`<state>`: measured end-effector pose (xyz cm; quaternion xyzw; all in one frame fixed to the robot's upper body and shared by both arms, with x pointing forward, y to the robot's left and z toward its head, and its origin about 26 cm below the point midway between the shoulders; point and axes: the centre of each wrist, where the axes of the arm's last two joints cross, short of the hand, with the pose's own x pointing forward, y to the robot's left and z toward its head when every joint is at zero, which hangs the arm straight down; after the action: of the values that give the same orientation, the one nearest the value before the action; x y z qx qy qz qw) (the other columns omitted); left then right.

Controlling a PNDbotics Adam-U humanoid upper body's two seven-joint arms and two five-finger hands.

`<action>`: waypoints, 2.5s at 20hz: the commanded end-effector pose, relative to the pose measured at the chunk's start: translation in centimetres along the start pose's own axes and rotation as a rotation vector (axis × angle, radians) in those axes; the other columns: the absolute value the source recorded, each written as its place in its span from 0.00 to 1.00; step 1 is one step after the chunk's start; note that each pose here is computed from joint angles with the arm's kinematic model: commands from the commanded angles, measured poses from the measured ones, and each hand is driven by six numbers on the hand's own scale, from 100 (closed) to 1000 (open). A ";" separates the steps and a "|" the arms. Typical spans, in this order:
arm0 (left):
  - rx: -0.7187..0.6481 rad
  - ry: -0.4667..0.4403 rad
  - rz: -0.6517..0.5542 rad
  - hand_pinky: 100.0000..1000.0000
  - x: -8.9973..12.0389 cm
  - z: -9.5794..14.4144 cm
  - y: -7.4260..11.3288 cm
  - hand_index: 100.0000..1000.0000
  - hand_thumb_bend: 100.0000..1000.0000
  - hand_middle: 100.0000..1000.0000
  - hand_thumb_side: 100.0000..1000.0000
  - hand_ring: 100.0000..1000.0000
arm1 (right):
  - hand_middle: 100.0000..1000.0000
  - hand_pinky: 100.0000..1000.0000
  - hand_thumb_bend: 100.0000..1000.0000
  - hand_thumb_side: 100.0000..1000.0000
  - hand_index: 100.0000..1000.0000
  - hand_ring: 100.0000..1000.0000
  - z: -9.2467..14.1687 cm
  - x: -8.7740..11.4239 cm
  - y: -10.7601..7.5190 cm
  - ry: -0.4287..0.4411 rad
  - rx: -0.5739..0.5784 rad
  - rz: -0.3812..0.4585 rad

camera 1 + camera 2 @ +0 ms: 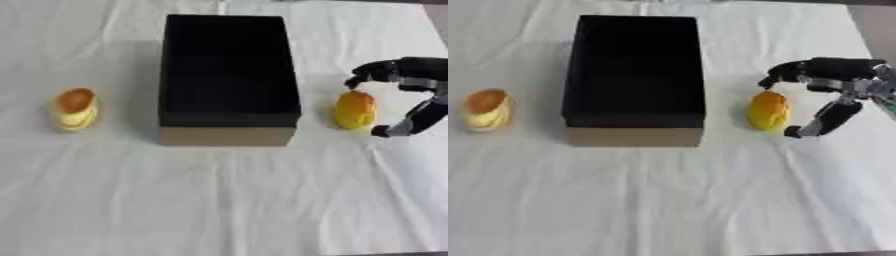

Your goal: Pick up objects on the table and place them in the box.

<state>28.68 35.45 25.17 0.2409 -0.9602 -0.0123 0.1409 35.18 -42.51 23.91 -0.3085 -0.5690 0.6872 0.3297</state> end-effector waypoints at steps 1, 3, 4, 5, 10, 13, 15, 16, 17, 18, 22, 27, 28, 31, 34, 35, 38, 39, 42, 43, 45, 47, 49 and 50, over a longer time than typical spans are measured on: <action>-0.004 -0.031 0.004 0.84 0.5 -0.7 0.1 0.88 0.00 0.76 0.60 0.88 | 0.73 0.97 0.37 0.10 0.90 1.00 0.5 -0.5 -1.0 0.028 -0.014 0.027; -0.003 -0.028 0.005 0.84 0.5 -0.6 0.1 0.88 0.00 0.76 0.61 0.88 | 0.66 0.96 0.35 0.07 0.87 0.98 0.4 -0.5 -0.9 0.028 -0.018 0.024; -0.002 -0.026 0.006 0.84 0.5 -0.6 0.1 0.88 0.00 0.76 0.61 0.88 | 0.61 0.95 0.32 0.06 0.85 0.96 0.3 -0.5 -0.8 0.028 -0.022 0.020; -0.002 -0.025 0.007 0.84 0.5 -0.6 0.1 0.88 0.00 0.76 0.61 0.88 | 0.56 0.94 0.30 0.07 0.83 0.94 0.3 -0.5 -0.8 0.027 -0.030 0.013; -0.001 -0.023 0.011 0.85 0.5 -0.6 0.1 0.88 0.00 0.76 0.61 0.88 | 0.42 0.88 0.30 0.12 0.72 0.85 0.1 -0.5 -0.8 0.040 -0.074 -0.001; 0.000 -0.018 0.011 0.85 0.4 -0.5 0.1 0.88 0.00 0.76 0.62 0.88 | 0.37 0.87 0.13 0.23 0.68 0.81 -0.1 -0.5 -0.4 0.050 -0.095 -0.020; -0.001 -0.016 0.009 0.85 0.4 -0.4 0.1 0.88 0.00 0.76 0.61 0.88 | 0.38 0.86 0.10 0.31 0.68 0.81 -0.1 -0.2 -0.4 0.053 -0.084 -0.037; -0.001 -0.016 0.009 0.85 0.4 -0.4 0.1 0.88 0.00 0.76 0.61 0.88 | 0.38 0.86 0.09 0.32 0.68 0.81 -0.1 -0.1 -0.5 0.053 -0.074 -0.042; -0.001 -0.016 0.009 0.85 0.4 -0.4 0.1 0.88 0.00 0.76 0.61 0.88 | 0.36 0.85 0.01 0.38 0.66 0.80 -0.1 0.1 -0.8 0.056 -0.067 -0.046; -0.001 -0.016 0.009 0.85 0.4 -0.4 0.1 0.88 0.00 0.76 0.61 0.88 | 0.35 0.85 0.00 0.38 0.65 0.79 0.0 0.2 -1.0 0.062 -0.062 -0.050; -0.005 -0.016 0.009 0.85 0.4 -0.5 0.1 0.88 0.00 0.76 0.61 0.88 | 0.32 0.84 0.00 0.34 0.62 0.78 0.2 0.7 -2.2 0.065 -0.061 -0.070; -0.011 -0.018 0.009 0.85 0.5 -0.6 0.1 0.88 0.00 0.76 0.61 0.88 | 0.29 0.85 0.00 0.25 0.62 0.79 0.6 1.4 -4.2 0.025 -0.143 -0.097; -0.011 -0.018 0.009 0.85 0.5 -0.6 0.1 0.88 0.00 0.76 0.60 0.88 | 0.28 0.85 0.00 0.24 0.62 0.79 0.8 1.7 -4.7 0.013 -0.161 -0.097; -0.013 -0.020 0.008 0.85 0.5 -0.7 0.2 0.88 0.00 0.76 0.60 0.88 | 0.26 0.85 0.00 0.20 0.61 0.78 1.3 2.5 -6.6 -0.033 -0.229 -0.096; -0.014 -0.024 0.008 0.85 0.5 -0.8 0.1 0.88 0.00 0.76 0.60 0.88 | 0.25 0.86 0.00 0.15 0.61 0.77 1.6 3.9 -8.9 -0.103 -0.327 -0.098; -0.015 -0.025 0.009 0.85 0.5 -0.8 0.1 0.88 0.00 0.76 0.60 0.88 | 0.23 0.87 0.00 0.12 0.60 0.77 1.6 4.5 -9.7 -0.132 -0.367 -0.103; -0.017 -0.030 0.014 0.85 0.6 -0.9 0.0 0.88 0.00 0.76 0.60 0.88 | 0.22 0.87 0.00 0.09 0.60 0.76 1.5 6.4 -12.2 -0.226 -0.459 -0.124; -0.018 -0.033 0.016 0.85 0.6 -1.0 0.0 0.88 0.00 0.76 0.59 0.88 | 0.22 0.86 0.00 0.09 0.60 0.75 1.4 6.9 -12.8 -0.252 -0.470 -0.126; -0.019 -0.056 0.033 0.85 0.7 -1.6 -0.4 0.88 0.02 0.76 0.58 0.88 | 0.23 0.86 0.00 0.09 0.60 0.75 0.5 8.4 -14.6 -0.330 -0.485 -0.108; -0.019 -0.068 0.040 0.85 0.8 -1.8 -0.5 0.88 0.03 0.76 0.56 0.88 | 0.23 0.85 0.00 0.08 0.60 0.75 0.1 8.9 -15.1 -0.354 -0.491 -0.102; -0.019 -0.104 0.061 0.85 1.1 -2.6 -0.9 0.88 0.05 0.76 0.53 0.87 | 0.23 0.85 0.00 0.07 0.60 0.75 -1.1 9.7 -16.1 -0.405 -0.507 -0.090; -0.020 -0.152 0.086 0.84 1.4 -3.4 -1.4 0.88 0.09 0.76 0.49 0.87 | 0.23 0.85 0.00 0.06 0.60 0.75 -2.4 10.2 -16.8 -0.441 -0.513 -0.091; -0.022 -0.208 0.115 0.84 1.8 -4.3 -1.9 0.88 0.11 0.76 0.46 0.86 | 0.23 0.85 0.00 0.05 0.60 0.75 -3.9 10.6 -17.2 -0.469 -0.510 -0.096; -0.024 -0.232 0.128 0.84 2.0 -4.7 -2.2 0.88 0.12 0.76 0.44 0.86 | 0.23 0.85 0.00 0.06 0.60 0.75 -4.6 10.6 -17.3 -0.474 -0.505 -0.095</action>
<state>29.78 32.88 28.78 0.1773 -0.9820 -0.0266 0.0589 34.10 -29.10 39.26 -0.1801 -0.7990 0.5575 0.1356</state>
